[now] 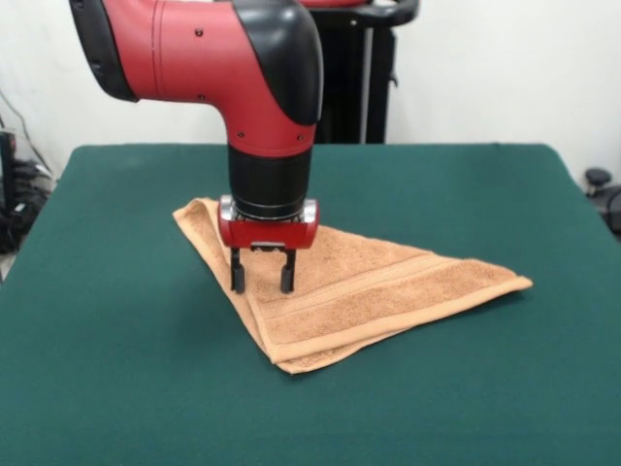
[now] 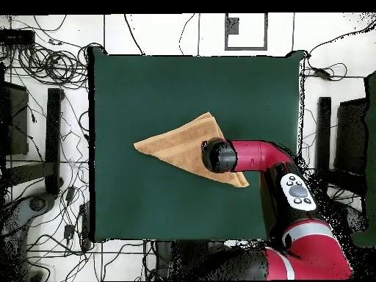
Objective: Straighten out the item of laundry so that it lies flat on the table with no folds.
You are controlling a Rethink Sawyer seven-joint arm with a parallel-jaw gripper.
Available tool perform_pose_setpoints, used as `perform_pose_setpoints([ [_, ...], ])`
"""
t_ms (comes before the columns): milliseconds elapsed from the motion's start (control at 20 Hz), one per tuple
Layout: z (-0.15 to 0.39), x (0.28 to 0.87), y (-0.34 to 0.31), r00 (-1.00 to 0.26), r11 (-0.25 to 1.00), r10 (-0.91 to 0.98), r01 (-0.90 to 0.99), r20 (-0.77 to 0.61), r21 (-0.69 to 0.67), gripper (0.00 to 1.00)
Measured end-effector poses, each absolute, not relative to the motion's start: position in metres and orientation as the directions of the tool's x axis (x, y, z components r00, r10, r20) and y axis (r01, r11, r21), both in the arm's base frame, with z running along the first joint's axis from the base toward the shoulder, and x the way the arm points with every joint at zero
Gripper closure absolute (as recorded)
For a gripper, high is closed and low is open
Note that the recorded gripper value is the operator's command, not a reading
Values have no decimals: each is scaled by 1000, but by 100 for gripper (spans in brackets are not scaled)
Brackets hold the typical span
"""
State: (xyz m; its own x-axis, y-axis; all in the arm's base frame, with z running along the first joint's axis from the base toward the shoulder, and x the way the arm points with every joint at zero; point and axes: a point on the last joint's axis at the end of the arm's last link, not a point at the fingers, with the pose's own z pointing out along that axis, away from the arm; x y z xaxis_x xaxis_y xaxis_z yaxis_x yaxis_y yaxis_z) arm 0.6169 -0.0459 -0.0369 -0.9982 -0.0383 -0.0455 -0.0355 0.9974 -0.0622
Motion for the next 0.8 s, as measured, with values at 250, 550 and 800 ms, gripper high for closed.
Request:
perform_pose_setpoints([
  [250, -37, 617, -46, -999, 998, -28, -26, -44, -58, 0],
  [550, -37, 617, -46, -999, 998, -27, -25, -44, -57, 0],
  [800, -37, 617, -46, -999, 998, -27, -25, -44, -57, 0],
])
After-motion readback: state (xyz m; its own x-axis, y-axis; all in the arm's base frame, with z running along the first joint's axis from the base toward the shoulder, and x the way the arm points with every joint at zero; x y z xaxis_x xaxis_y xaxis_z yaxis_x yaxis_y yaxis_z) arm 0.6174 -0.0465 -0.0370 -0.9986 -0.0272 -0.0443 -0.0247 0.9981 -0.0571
